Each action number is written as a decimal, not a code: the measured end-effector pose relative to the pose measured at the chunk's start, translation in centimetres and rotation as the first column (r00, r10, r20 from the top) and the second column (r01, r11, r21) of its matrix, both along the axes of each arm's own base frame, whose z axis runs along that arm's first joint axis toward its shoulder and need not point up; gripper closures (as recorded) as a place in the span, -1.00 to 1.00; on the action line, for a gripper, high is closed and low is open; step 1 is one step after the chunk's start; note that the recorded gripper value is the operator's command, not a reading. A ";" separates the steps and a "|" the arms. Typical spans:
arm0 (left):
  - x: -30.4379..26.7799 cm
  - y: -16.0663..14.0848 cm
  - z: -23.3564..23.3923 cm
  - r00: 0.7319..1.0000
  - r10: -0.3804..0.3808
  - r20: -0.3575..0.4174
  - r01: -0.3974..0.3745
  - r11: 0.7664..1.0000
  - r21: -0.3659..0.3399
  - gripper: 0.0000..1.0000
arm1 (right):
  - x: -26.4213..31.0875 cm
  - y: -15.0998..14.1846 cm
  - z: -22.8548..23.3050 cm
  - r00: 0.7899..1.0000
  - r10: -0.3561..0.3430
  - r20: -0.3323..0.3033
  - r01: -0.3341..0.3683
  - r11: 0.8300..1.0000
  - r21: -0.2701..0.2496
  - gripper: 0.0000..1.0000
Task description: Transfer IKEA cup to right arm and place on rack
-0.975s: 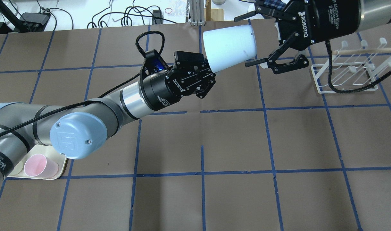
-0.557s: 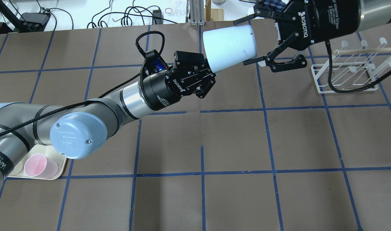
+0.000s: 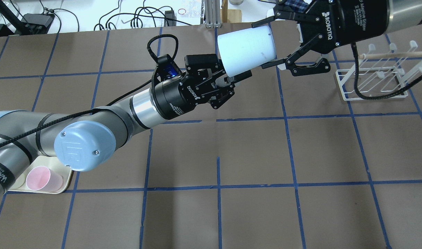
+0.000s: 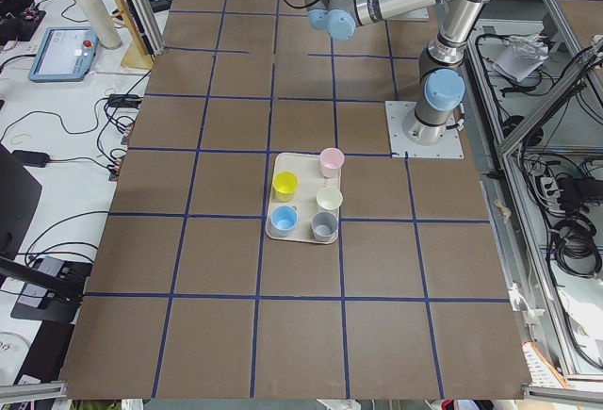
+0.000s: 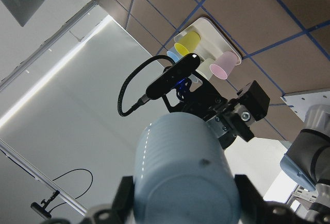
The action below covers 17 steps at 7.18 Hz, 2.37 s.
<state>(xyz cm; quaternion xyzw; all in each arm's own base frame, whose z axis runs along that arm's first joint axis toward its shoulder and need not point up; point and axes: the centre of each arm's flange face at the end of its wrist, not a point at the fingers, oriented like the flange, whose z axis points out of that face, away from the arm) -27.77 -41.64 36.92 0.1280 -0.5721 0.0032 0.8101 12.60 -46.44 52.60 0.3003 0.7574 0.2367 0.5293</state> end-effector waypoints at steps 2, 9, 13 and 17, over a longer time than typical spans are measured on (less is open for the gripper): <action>0.5 -0.1 0.5 1.000 0.002 -0.005 -0.002 1.000 0.013 -1.00 | 0.0 0.0 0.2 1.000 -0.001 -0.001 0.001 1.000 -0.004 -0.28; 14.8 -4.5 -2.9 0.806 -0.149 0.573 0.161 0.986 0.029 -1.00 | -4.4 -2.3 -1.7 0.840 0.134 -0.526 -0.262 0.949 -0.177 -0.23; 18.9 -7.5 -8.6 0.312 -0.161 0.936 0.237 0.968 0.088 -1.00 | -9.6 -6.7 -5.2 0.474 0.129 -0.871 -0.474 0.871 -0.129 0.00; 17.0 -11.5 -2.1 -0.319 -0.038 0.947 0.313 0.939 0.143 -1.00 | -16.8 -10.8 -8.7 0.172 0.107 -0.979 -0.522 0.853 0.002 0.10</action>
